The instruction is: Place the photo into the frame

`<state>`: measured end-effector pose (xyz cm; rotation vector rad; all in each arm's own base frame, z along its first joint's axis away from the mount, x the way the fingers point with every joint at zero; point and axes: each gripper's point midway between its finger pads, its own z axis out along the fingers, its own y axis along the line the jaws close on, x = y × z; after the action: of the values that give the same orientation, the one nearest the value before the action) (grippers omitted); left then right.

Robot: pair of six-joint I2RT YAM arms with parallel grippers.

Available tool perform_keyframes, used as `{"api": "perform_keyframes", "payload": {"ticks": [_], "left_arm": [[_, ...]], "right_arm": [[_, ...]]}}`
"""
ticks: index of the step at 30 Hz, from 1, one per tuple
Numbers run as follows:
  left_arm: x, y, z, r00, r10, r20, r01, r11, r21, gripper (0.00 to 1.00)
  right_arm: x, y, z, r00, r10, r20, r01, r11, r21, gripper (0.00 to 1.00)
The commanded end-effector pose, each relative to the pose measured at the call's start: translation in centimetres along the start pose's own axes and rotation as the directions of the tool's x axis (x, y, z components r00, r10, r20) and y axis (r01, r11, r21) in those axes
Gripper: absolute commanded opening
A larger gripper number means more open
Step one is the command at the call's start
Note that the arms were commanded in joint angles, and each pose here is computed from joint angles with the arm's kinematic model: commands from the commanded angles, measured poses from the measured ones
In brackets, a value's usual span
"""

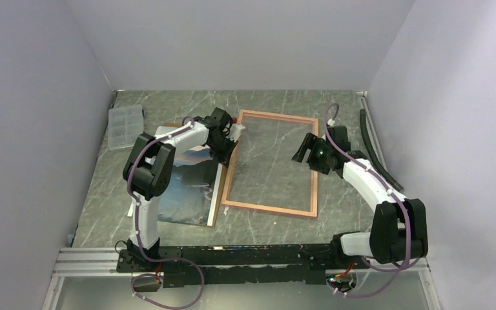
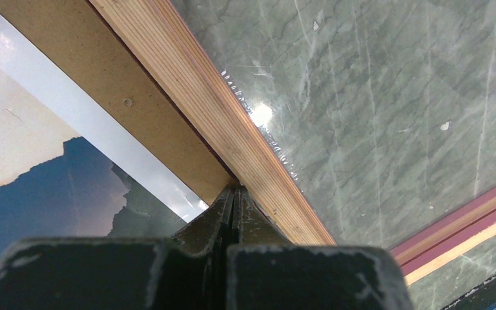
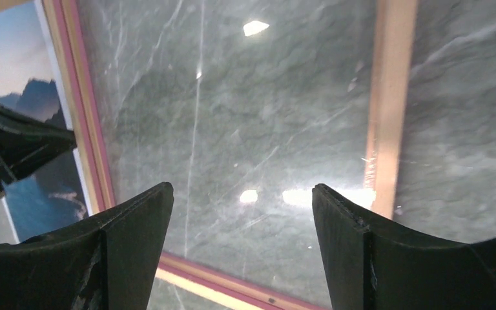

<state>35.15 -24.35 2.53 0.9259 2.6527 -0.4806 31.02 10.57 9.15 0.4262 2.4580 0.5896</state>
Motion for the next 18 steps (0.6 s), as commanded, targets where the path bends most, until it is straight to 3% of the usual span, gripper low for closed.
{"api": "perform_keyframes", "payload": {"ticks": [1, 10, 18], "left_arm": [[-0.6, -0.2, -1.0, 1.000, 0.011, 0.021, -0.011, 1.000, 0.025, 0.03], [-0.1, -0.1, 0.1, 1.000, -0.002, 0.004, 0.002, 1.000, 0.030, 0.03], [0.1, 0.0, 0.7, 1.000, -0.005, -0.002, 0.005, 0.999, 0.032, 0.03]], "right_arm": [[-2.6, -2.3, -1.5, 0.996, -0.036, 0.083, 0.024, 0.989, 0.149, 0.84], [-0.9, -6.3, -0.9, 0.996, 0.012, 0.084, -0.034, 0.962, 0.271, 0.90], [1.8, -5.7, 1.0, 0.999, 0.054, -0.010, -0.051, 0.981, 0.187, 0.93]]}}
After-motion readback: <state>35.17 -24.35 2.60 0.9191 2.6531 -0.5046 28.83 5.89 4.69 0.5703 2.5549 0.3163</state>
